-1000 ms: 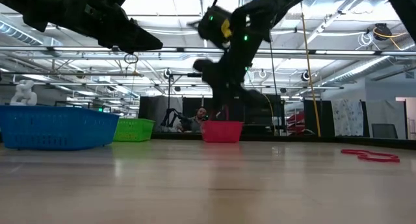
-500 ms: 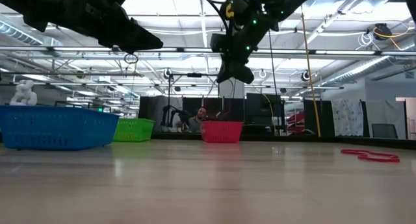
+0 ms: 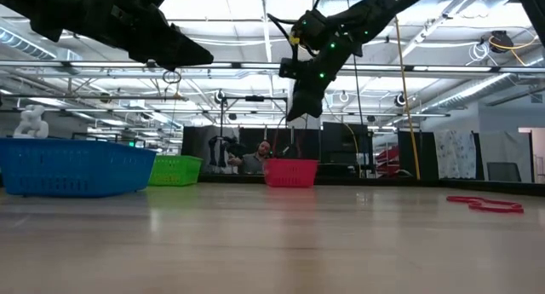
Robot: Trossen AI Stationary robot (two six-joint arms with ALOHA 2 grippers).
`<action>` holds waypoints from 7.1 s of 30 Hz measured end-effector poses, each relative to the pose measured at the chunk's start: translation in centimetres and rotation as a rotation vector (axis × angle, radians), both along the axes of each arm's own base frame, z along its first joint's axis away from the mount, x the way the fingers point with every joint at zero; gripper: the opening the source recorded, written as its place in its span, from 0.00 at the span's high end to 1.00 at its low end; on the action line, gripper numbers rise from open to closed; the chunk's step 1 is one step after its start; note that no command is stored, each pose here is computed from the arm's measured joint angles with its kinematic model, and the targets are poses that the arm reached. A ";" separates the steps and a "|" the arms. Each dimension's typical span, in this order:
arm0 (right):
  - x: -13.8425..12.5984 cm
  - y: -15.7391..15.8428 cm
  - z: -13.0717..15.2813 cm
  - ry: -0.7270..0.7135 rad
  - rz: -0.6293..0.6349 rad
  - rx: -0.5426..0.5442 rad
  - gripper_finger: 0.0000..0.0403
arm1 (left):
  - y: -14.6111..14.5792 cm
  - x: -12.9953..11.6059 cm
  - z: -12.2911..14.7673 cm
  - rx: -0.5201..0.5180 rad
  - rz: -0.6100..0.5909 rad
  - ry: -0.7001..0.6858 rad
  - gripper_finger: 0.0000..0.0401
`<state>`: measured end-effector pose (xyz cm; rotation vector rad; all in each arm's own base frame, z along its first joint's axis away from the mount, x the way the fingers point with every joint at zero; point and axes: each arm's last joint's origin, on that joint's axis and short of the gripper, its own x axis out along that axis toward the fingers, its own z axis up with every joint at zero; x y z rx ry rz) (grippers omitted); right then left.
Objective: Sort rubber bands into baskets
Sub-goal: Put the red rubber band into the red bin, then return to Home Position
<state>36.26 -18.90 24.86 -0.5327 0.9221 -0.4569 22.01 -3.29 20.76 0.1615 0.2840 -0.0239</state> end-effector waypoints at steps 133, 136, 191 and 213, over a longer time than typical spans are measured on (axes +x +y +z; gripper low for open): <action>-2.0 18.8 0.1 0.564 0.104 0.188 1.00 | 0.0 0.1 0.3 -0.010 0.001 -0.034 0.76; -1.5 16.1 0.3 0.530 0.092 0.168 1.00 | 0.0 0.1 0.3 -0.010 0.001 -0.034 0.76; 0.7 -1.5 0.2 -0.076 -0.205 0.274 0.89 | 0.0 0.1 0.2 -0.004 0.000 -0.025 0.76; 1.1 5.3 2.3 -0.081 0.050 0.661 0.94 | 0.1 0.1 0.6 0.009 0.047 -0.061 0.76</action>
